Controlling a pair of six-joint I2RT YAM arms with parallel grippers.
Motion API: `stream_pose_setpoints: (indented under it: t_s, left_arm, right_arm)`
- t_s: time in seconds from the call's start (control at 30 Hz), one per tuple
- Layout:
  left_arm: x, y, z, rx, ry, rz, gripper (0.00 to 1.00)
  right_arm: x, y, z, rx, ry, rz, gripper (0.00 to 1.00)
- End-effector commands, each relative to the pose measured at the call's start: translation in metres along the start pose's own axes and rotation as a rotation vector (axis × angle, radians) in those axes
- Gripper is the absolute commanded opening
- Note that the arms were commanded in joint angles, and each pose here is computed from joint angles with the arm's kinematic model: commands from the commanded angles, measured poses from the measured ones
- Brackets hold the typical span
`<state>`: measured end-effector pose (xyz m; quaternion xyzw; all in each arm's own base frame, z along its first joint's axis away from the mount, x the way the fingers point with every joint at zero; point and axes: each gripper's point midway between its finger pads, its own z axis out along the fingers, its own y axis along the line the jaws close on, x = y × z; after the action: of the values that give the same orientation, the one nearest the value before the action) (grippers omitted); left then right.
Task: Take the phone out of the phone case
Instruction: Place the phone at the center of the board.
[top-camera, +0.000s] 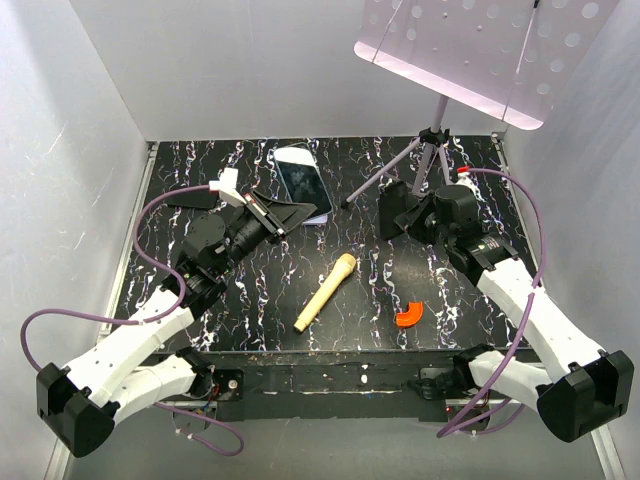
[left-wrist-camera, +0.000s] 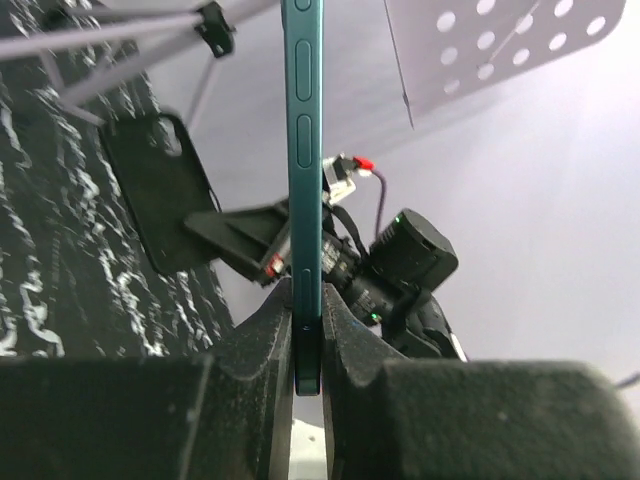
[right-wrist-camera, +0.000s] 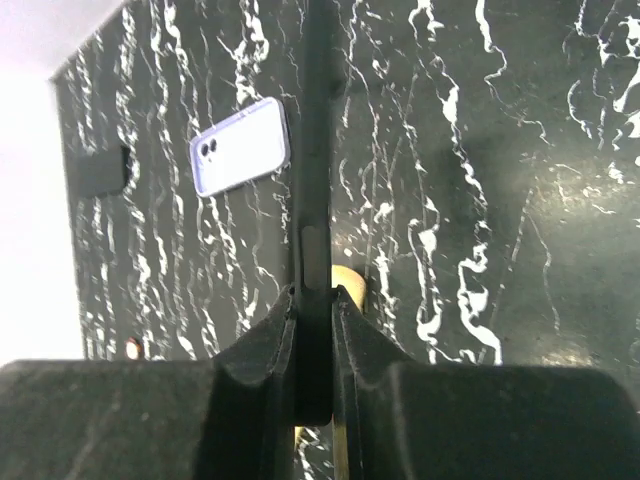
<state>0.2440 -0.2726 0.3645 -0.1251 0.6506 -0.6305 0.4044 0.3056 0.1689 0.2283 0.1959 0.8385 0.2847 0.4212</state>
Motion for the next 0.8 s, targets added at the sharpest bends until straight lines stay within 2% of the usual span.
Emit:
stream_pose_setpoints:
  t_s: [0.0,0.07,0.17,0.27,0.37,0.5,0.57,0.67,0.77]
  left_arm:
    - [-0.037,0.019,-0.005,-0.134,-0.159,0.121,0.0]
    - [-0.049,0.041,-0.01,-0.215,-0.204,0.105,0.0]
    - [-0.083,0.088,-0.023,-0.354,-0.306,0.046,0.0]
    - [-0.126,0.134,-0.043,-0.431,-0.436,-0.011,0.0]
    - [-0.171,0.173,-0.079,-0.494,-0.622,-0.024,0.0]
    - [-0.21,0.228,-0.12,-0.631,-0.793,-0.09,0.0]
    - [-0.221,0.244,-0.122,-0.59,-0.813,-0.175,0.0]
    - [-0.233,0.267,-0.124,-0.587,-0.832,-0.211,0.0]
    - [-0.25,0.28,-0.124,-0.614,-0.836,-0.129,0.0]
  right_arm:
    - [0.003,-0.003,-0.018,-0.027,0.03,-0.166,0.01]
    - [0.013,0.02,-0.029,-0.176,0.071,-0.175,0.01]
    - [0.022,0.039,-0.046,-0.286,0.113,-0.183,0.01]
    - [0.023,0.044,-0.058,-0.319,0.116,-0.197,0.01]
    - [0.022,0.043,-0.067,-0.329,0.103,-0.204,0.01]
    - [0.028,0.036,-0.071,-0.331,0.106,-0.196,0.01]
    - [0.03,0.035,-0.072,-0.335,0.109,-0.194,0.01]
    - [0.031,0.035,-0.075,-0.343,0.109,-0.198,0.01]
    - [0.03,0.036,-0.077,-0.352,0.104,-0.201,0.01]
